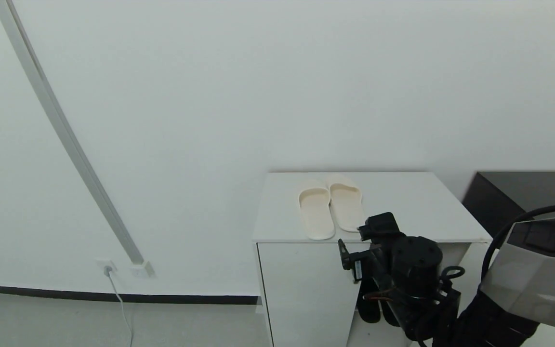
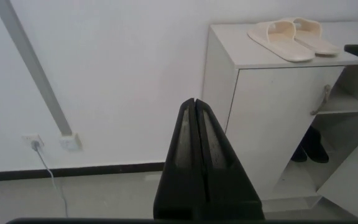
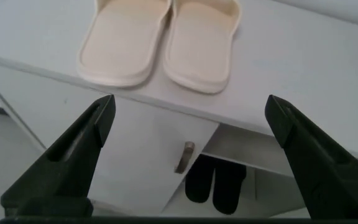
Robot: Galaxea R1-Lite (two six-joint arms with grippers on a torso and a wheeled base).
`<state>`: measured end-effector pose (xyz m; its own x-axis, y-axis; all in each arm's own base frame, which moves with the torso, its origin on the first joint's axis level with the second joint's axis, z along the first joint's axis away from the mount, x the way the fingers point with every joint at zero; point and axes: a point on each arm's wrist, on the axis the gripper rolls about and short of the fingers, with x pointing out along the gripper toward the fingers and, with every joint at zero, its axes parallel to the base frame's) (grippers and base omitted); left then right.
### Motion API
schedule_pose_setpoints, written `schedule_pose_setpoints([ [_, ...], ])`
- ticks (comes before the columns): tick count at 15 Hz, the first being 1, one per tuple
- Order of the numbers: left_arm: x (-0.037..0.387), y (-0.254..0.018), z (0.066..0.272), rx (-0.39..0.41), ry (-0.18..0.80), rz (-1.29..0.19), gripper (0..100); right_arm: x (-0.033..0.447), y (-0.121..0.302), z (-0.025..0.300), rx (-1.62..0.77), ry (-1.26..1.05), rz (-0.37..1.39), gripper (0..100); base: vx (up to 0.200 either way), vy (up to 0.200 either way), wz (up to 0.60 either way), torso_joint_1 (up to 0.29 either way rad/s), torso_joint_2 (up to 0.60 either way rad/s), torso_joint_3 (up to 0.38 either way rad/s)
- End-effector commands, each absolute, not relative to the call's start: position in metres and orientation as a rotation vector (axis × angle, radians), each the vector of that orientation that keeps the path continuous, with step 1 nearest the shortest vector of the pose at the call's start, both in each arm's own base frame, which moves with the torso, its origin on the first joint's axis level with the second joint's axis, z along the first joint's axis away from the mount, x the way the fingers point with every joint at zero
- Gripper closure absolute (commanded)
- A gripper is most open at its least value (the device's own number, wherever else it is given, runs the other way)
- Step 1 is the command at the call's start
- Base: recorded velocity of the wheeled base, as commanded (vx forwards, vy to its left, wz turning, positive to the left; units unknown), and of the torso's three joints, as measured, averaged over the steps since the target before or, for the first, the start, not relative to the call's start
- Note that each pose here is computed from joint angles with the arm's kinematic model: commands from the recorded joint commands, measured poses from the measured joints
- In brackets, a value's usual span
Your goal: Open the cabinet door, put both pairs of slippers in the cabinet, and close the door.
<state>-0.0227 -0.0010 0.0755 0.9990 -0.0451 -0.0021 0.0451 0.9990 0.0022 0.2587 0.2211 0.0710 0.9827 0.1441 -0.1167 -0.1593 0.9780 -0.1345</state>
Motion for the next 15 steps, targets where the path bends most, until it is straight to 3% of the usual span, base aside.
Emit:
schedule_pose_setpoints([
  [1,-0.023,-0.001,0.076,0.002,0.001,-0.046,100,0.266,0.228,0.094,-0.098,0.1,0.151,0,0.0,0.0,0.0,0.0,0.0,0.0],
  [4,-0.023,-0.001,0.076,0.003,0.001,-0.044,100,0.27,0.233,0.131,-0.063,0.212,0.145,0,0.0,0.0,0.0,0.0,0.0,0.0],
  [7,-0.023,-0.001,0.076,0.003,0.001,-0.046,100,0.276,0.239,0.147,-0.014,0.253,0.135,0,0.2,0.0,0.0,-0.006,0.0,0.007],
  [12,-0.023,-0.001,0.076,0.001,0.001,-0.044,100,0.277,0.247,0.109,-0.003,0.314,0.164,0,0.2,0.0,0.0,0.003,0.0,0.003],
  [15,-0.023,-0.001,0.076,0.001,0.001,-0.044,100,0.279,0.253,0.085,-0.007,0.296,0.228,0,0.0,0.0,0.0,0.0,0.0,0.0],
])
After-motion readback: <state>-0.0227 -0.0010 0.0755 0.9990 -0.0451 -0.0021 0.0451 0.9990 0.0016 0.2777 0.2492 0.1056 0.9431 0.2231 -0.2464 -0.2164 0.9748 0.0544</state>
